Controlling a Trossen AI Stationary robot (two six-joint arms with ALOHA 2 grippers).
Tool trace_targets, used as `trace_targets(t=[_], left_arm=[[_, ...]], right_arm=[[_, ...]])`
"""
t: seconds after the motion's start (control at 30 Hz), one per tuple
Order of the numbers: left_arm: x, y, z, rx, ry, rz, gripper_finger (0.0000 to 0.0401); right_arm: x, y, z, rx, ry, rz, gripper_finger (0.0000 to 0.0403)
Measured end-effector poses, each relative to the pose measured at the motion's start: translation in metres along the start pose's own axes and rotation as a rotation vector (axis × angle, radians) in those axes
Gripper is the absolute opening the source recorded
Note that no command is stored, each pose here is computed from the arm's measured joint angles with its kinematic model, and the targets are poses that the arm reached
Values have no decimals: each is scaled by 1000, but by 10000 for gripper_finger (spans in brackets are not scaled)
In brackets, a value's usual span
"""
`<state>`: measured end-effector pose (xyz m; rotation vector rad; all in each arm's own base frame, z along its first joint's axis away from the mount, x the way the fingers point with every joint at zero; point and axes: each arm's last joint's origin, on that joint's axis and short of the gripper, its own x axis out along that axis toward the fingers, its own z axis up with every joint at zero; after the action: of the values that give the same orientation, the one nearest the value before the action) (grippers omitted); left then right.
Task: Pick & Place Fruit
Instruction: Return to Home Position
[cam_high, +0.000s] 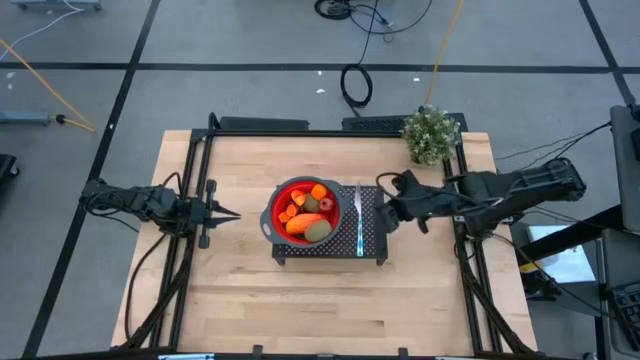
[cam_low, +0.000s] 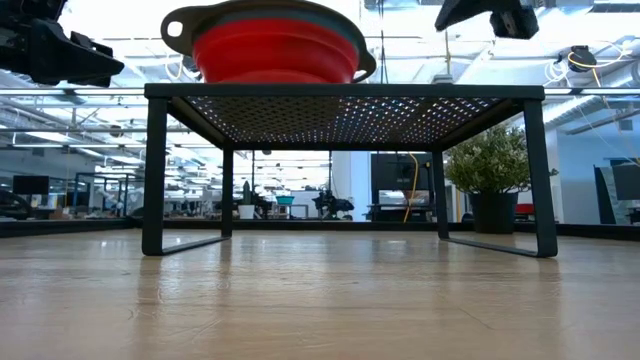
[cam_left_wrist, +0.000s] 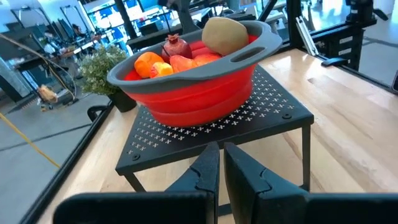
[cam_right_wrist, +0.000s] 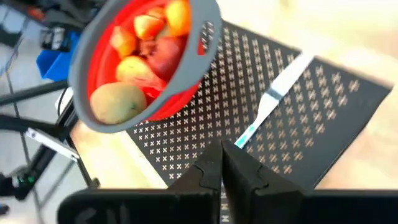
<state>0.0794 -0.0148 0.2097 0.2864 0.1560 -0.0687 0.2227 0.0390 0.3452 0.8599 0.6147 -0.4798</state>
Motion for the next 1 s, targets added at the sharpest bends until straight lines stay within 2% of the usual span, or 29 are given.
trace_targets(t=[0.37, 0.6, 0.73, 0.87, 1.0], left_arm=[[0, 0, 2, -135, -18, 3, 26], [0, 0, 2, -305, -18, 2, 26], [0, 0, 2, -398, -19, 1, 26], [0, 0, 2, -430, -19, -1, 26], [0, 0, 2, -439, -18, -1, 26]], right_arm=[[-44, -10, 7, -359, -96, 112, 0], [-65, -15, 5, -523, -128, 173, 0], [-63, -24, -4, -587, -121, 187, 0], [-54, -38, -18, -610, -135, 227, 0], [-47, -54, -32, -629, -138, 349, 0]])
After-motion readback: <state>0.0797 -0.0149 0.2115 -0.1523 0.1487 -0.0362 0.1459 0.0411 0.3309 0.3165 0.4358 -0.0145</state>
